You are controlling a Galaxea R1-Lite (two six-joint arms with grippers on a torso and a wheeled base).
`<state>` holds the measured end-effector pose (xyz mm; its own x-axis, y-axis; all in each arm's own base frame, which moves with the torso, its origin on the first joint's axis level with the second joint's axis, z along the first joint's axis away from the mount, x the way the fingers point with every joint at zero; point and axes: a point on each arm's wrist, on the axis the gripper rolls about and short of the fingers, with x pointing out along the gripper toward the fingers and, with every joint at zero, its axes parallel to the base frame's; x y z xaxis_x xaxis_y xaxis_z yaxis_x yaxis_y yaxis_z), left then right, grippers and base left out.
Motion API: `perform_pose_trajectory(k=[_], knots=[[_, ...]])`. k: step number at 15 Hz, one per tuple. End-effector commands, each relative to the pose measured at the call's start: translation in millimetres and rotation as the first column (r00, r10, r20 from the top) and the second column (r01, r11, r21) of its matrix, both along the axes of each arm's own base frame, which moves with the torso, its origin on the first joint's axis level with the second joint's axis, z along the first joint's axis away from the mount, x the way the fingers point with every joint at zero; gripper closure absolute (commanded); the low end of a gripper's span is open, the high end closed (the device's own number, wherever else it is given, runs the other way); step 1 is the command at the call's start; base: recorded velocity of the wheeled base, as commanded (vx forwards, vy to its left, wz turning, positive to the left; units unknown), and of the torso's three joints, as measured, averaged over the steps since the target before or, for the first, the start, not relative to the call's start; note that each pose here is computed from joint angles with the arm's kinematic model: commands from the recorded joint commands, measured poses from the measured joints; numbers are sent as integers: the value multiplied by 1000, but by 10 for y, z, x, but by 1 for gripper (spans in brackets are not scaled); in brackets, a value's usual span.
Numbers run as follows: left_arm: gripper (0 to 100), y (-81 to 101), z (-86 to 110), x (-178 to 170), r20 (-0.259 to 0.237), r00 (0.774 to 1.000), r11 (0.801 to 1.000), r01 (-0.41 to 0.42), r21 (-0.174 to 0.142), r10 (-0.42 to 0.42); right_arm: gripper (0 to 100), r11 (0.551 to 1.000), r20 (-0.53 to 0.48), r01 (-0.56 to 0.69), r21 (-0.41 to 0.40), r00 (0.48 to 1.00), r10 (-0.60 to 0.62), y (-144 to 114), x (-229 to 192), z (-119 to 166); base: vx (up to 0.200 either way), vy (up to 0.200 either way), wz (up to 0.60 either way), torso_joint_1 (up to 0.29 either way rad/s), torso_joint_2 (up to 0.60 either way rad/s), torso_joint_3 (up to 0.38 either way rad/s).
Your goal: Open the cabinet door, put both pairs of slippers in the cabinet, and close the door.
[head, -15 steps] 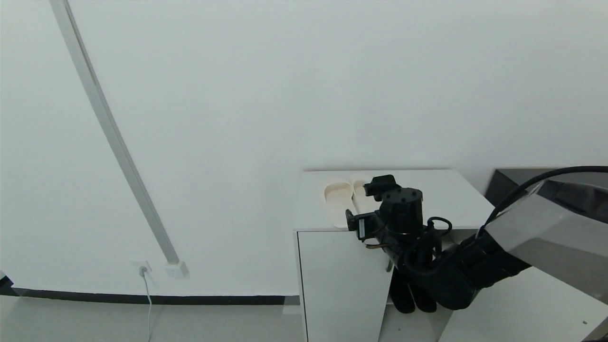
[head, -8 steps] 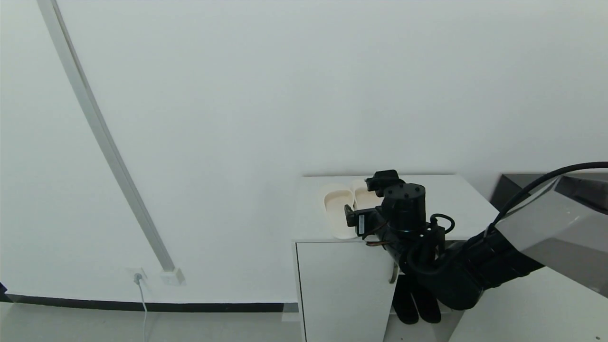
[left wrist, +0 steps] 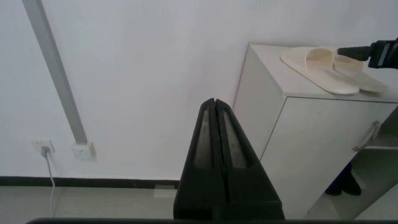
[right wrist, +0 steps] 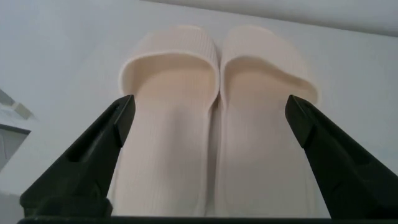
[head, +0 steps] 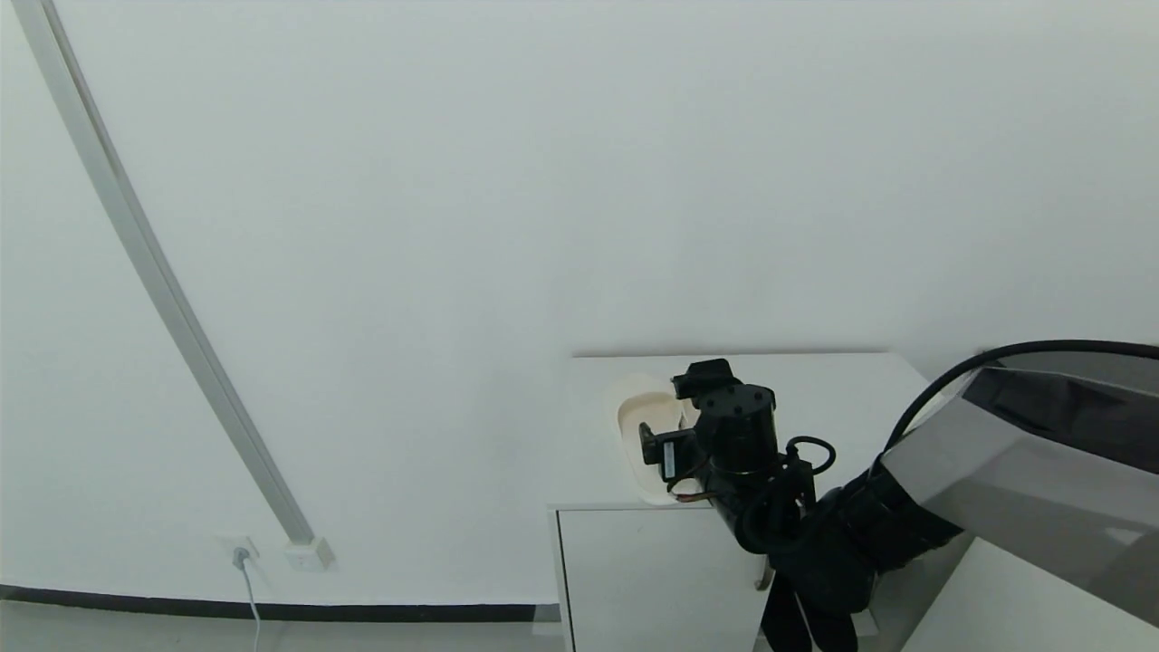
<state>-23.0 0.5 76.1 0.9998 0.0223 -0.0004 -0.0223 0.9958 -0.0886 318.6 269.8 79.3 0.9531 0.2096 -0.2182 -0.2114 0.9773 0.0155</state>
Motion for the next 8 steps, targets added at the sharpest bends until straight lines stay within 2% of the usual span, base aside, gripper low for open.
perform_pose_trajectory(k=[1, 8], knots=[[100, 0, 0, 1, -1, 1000, 1000, -1, 0, 1, 0, 1000, -29, 26, -3, 999, -26, 14, 152, -155, 0, 0, 0, 0, 0, 0], [100, 0, 0, 1, -1, 1000, 1000, -2, -2, 2, 0, 998, -22, 59, 10, 998, -59, 70, 554, -358, 0, 0, 0, 0, 0, 0]])
